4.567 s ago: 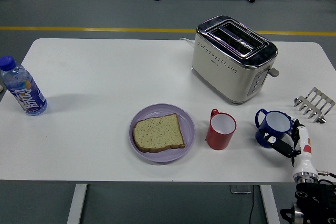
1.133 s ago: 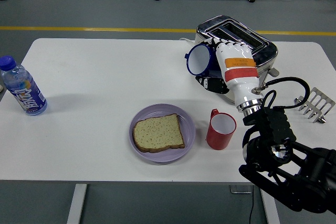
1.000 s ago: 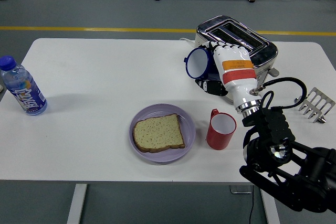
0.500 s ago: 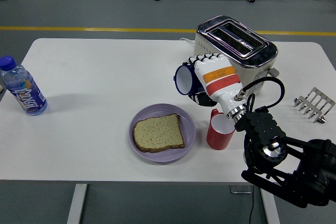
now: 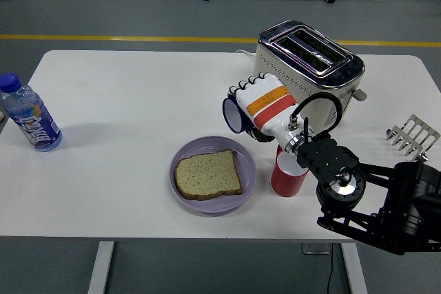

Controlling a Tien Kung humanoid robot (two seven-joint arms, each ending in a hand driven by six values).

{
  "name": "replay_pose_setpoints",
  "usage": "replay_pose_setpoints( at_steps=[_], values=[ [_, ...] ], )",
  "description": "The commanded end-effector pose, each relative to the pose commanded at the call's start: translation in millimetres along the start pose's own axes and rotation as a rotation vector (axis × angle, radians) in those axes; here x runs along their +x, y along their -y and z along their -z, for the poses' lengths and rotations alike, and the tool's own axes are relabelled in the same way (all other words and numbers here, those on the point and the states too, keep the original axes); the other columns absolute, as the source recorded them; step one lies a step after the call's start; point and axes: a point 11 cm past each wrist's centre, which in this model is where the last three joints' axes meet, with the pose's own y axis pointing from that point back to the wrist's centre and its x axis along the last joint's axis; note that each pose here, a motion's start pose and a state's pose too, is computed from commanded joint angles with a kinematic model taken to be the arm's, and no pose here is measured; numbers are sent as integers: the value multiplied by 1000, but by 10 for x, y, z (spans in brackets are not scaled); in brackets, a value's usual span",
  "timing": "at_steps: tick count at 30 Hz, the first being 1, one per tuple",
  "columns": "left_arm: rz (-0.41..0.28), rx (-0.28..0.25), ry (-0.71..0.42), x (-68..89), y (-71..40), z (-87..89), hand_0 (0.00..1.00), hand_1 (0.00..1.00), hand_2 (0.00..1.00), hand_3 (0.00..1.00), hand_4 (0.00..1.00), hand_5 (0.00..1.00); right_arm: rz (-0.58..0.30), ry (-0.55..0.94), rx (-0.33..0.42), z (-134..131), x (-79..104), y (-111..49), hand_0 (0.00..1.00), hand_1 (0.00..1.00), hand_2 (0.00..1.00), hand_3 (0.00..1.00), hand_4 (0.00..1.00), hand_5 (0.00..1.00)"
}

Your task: Pick up the cup,pour liquid into bread,place the cup on the desk

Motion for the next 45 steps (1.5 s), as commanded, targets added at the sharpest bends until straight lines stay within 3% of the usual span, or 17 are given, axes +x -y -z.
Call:
replay_pose_setpoints(
  at_steps=[30, 39, 45],
  values=[
    [2, 1, -2, -5, 0, 4, 682, 682, 692, 545, 257, 998, 8, -16, 19, 48, -27, -19, 298, 285, 422, 441, 733, 35],
    [2, 2, -1, -6, 0, 8, 682, 682, 693, 545, 257, 998, -127, 119, 8, -62, 167, -83, 302, 286, 422, 441, 731, 33],
    [3, 2, 1, -8, 0, 9, 682, 682, 693, 544, 257, 998, -176, 365, -44, -255, 255, -173, 315, 288, 425, 444, 730, 32]
  ],
)
